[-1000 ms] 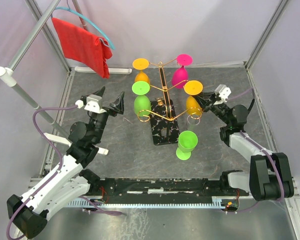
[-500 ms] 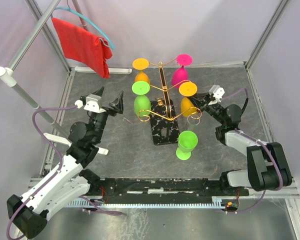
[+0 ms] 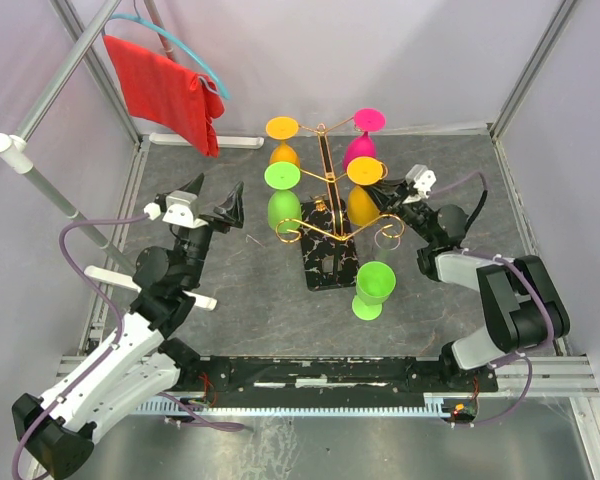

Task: Place the wine glass upside down on the wine glass rack

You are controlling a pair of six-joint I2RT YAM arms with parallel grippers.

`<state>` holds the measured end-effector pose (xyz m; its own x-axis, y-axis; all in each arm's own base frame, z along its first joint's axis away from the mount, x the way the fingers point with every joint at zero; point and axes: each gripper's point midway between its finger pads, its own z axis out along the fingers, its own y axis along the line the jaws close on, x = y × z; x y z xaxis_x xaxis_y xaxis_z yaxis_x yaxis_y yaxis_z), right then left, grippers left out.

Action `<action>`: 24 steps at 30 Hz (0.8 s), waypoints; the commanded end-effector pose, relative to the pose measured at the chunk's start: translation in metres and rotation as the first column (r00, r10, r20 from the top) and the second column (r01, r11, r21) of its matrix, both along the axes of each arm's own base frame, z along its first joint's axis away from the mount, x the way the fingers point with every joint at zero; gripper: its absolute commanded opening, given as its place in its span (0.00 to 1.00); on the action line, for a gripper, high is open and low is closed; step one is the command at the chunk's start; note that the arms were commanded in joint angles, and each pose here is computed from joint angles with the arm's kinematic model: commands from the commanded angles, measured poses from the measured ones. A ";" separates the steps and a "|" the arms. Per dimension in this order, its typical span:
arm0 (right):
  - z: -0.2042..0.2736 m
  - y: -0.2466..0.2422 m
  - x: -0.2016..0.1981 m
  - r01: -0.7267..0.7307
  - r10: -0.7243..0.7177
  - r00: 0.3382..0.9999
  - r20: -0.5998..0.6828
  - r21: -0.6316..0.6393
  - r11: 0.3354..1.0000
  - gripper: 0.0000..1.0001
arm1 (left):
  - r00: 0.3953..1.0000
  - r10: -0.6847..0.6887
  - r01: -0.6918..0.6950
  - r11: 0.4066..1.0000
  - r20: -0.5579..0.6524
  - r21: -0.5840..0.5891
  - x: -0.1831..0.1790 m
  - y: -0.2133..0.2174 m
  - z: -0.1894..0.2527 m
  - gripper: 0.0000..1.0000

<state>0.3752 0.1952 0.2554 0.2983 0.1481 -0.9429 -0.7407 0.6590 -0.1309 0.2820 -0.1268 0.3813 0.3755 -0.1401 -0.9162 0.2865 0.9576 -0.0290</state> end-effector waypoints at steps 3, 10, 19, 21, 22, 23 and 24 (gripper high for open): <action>0.032 -0.021 0.022 0.169 -0.176 0.977 0.123 0.071 0.983 0.01 | 0.998 0.033 -0.032 0.999 0.048 -0.037 -0.003 0.009 0.015 0.86; 0.019 -0.044 0.034 0.316 -0.322 0.941 0.106 0.069 0.946 0.01 | 0.998 0.035 -0.034 0.999 0.043 -0.030 -0.001 0.008 0.012 0.86; 0.013 -0.051 0.019 0.341 -0.344 0.932 0.111 0.050 0.939 0.00 | 0.999 0.035 -0.034 0.999 0.034 -0.026 0.002 0.005 0.008 0.86; 0.014 -0.052 0.014 0.340 -0.344 0.932 0.116 0.051 0.939 0.01 | 0.999 0.034 -0.033 0.999 0.033 -0.028 0.003 0.005 0.007 0.86; 0.015 -0.052 0.012 0.337 -0.341 0.932 0.120 0.051 0.940 0.01 | 0.999 0.033 -0.032 0.999 0.032 -0.028 0.003 0.005 0.007 0.86; 0.016 -0.052 0.010 0.331 -0.335 0.934 0.122 0.052 0.942 0.01 | 0.999 0.032 -0.031 0.999 0.033 -0.031 0.002 0.005 0.007 0.86; 0.018 -0.050 0.007 0.319 -0.323 0.938 0.126 0.052 0.946 0.01 | 0.999 0.032 -0.031 0.999 0.031 -0.030 0.002 0.005 0.006 0.86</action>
